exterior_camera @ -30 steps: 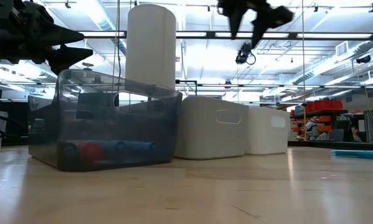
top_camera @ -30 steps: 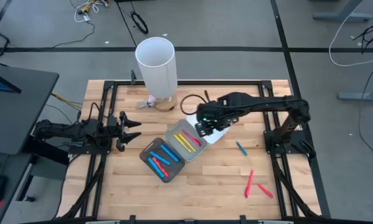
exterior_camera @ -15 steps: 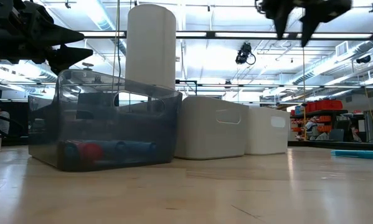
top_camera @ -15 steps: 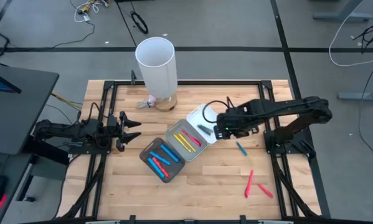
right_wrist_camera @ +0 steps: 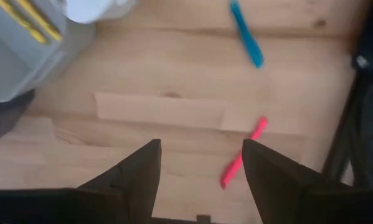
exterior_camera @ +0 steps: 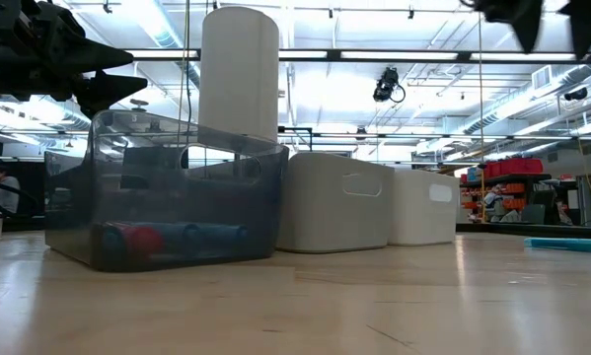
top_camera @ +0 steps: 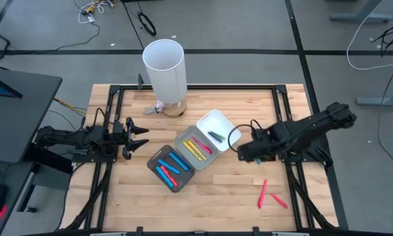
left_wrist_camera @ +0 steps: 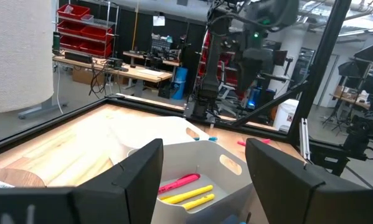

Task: Pick & Place Markers
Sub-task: Put the pink marker into the gray bin

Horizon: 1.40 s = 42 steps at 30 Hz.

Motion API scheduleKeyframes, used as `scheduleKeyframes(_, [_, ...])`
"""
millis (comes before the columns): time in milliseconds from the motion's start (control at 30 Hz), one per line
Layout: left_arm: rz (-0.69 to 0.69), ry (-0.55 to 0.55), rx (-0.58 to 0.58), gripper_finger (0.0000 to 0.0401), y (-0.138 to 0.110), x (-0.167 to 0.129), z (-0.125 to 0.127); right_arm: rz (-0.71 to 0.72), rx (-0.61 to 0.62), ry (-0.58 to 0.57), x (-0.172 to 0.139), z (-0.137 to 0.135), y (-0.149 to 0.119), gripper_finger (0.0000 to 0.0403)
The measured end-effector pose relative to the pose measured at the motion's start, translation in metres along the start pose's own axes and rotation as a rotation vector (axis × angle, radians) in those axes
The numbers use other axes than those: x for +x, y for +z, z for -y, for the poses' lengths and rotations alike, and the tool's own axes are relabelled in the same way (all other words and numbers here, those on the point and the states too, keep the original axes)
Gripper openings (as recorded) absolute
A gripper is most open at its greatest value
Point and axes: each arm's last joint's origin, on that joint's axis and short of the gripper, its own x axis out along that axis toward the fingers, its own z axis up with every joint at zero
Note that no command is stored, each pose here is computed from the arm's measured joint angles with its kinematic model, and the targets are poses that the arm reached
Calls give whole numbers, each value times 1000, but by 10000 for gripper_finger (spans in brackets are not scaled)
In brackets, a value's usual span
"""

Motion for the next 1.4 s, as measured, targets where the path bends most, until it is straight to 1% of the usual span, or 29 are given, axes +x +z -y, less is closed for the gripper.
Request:
scheduleKeyframes(300, [0, 0, 0, 234, 0, 0, 0, -11, 100, -33, 3, 17, -37, 224])
scheduleKeyframes(467, [0, 0, 0, 234, 0, 0, 0, -17, 146, -44, 2, 32, -61, 224])
scheduleKeyframes(700, [0, 0, 0, 234, 0, 0, 0, -84, 59, -109, 2, 51, -86, 224])
scheduleKeyframes(833, [0, 0, 0, 234, 0, 0, 0, -114, 37, -142, 1, 58, -93, 224])
scheduleKeyframes(933, [0, 0, 0, 234, 0, 0, 0, -106, 37, -152, 4, 57, -95, 224])
scheduleKeyframes(1000, [0, 0, 0, 234, 0, 0, 0, -99, 40, -160, 12, 55, -97, 224])
scheduleKeyframes(1100, [0, 0, 0, 234, 0, 0, 0, -127, 47, -150, 36, 49, -102, 224])
scheduleKeyframes(1267, [0, 0, 0, 234, 0, 0, 0, -190, 55, -91, 79, 43, -107, 224])
scheduleKeyframes(1400, [0, 0, 0, 234, 0, 0, 0, -152, 65, -93, 104, 45, -100, 224])
